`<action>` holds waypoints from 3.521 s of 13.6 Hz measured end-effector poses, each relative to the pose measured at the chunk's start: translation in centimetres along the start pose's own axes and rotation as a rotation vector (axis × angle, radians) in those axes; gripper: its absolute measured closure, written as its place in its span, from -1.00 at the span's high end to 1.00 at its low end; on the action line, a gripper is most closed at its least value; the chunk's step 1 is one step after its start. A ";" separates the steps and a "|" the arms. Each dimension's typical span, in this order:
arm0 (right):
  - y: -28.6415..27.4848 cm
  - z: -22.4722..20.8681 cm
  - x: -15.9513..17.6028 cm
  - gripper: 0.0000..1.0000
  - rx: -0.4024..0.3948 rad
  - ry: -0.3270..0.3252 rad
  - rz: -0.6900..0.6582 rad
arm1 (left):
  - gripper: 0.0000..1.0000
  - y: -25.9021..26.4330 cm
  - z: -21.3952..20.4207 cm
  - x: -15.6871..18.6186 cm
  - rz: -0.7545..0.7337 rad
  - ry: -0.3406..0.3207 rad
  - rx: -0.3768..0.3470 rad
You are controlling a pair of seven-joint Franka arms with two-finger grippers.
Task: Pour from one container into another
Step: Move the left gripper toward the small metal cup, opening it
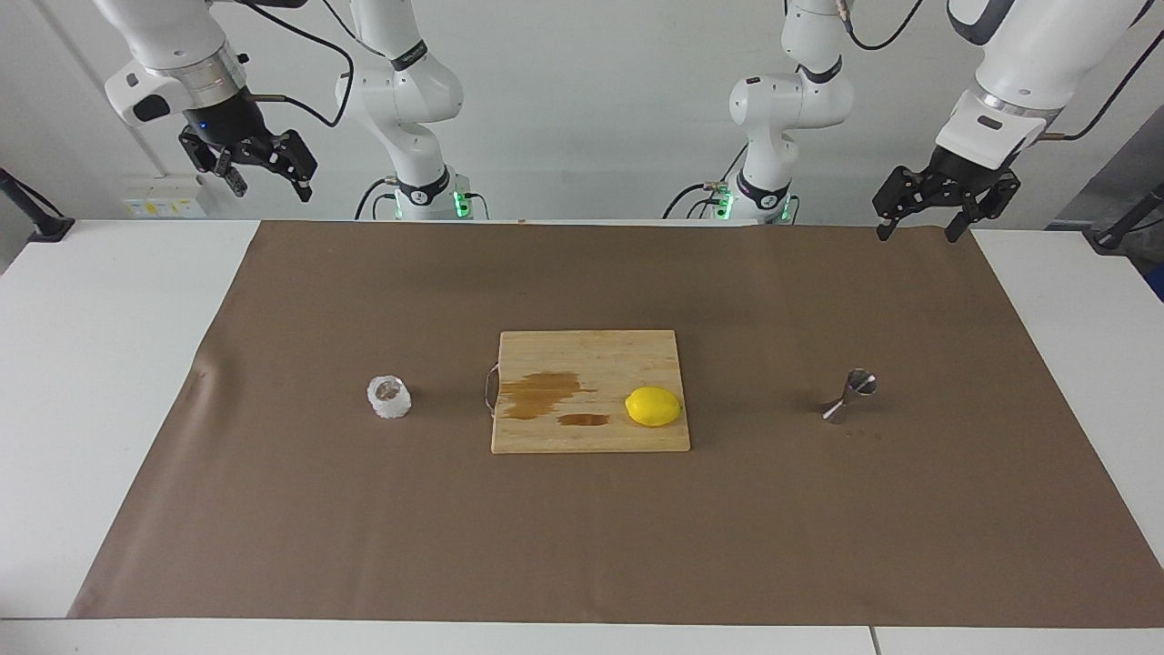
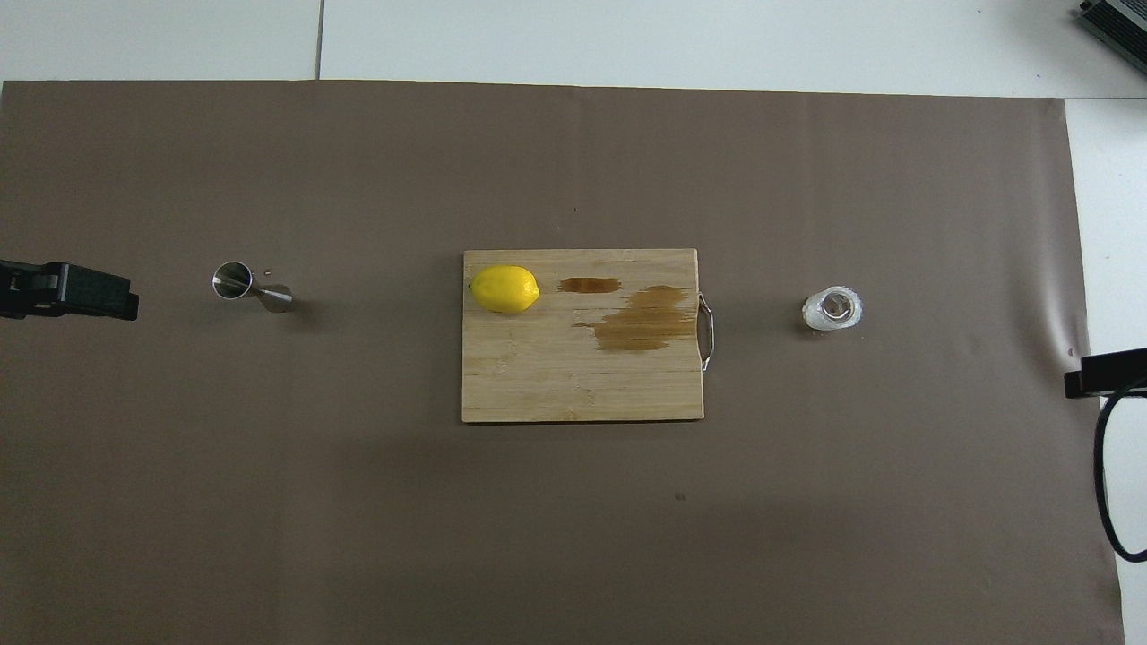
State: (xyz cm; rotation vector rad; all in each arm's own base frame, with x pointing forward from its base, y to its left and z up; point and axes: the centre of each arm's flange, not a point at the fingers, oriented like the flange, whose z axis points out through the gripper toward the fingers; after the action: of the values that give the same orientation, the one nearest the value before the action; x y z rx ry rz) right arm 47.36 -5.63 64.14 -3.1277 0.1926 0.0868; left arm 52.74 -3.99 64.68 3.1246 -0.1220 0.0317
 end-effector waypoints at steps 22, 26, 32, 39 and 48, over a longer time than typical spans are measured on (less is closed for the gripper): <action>0.0 0.0 0.0 1.00 0.000 0.000 0.000 | 1.00 -1.7 2.9 0.7 -0.314 -0.084 -0.090; 0.0 0.0 0.0 1.00 0.000 0.000 0.000 | 1.00 -5.4 5.4 3.0 -0.652 -0.120 -0.234; 0.0 0.0 0.0 1.00 0.000 0.000 0.000 | 1.00 -9.9 9.9 5.5 -1.135 -0.232 -0.389; 0.0 0.0 0.0 1.00 0.000 0.000 0.000 | 1.00 -16.3 18.5 4.8 -1.610 -0.435 -0.605; 0.0 0.0 0.0 1.00 0.000 0.000 0.000 | 1.00 -17.4 29.6 4.0 -1.662 -0.669 -0.757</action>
State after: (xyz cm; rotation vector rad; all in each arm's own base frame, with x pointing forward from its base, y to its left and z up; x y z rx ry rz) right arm 47.36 -5.63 64.14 -3.1277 0.1926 0.0868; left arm 58.66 12.59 34.97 1.5516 1.7812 -0.7774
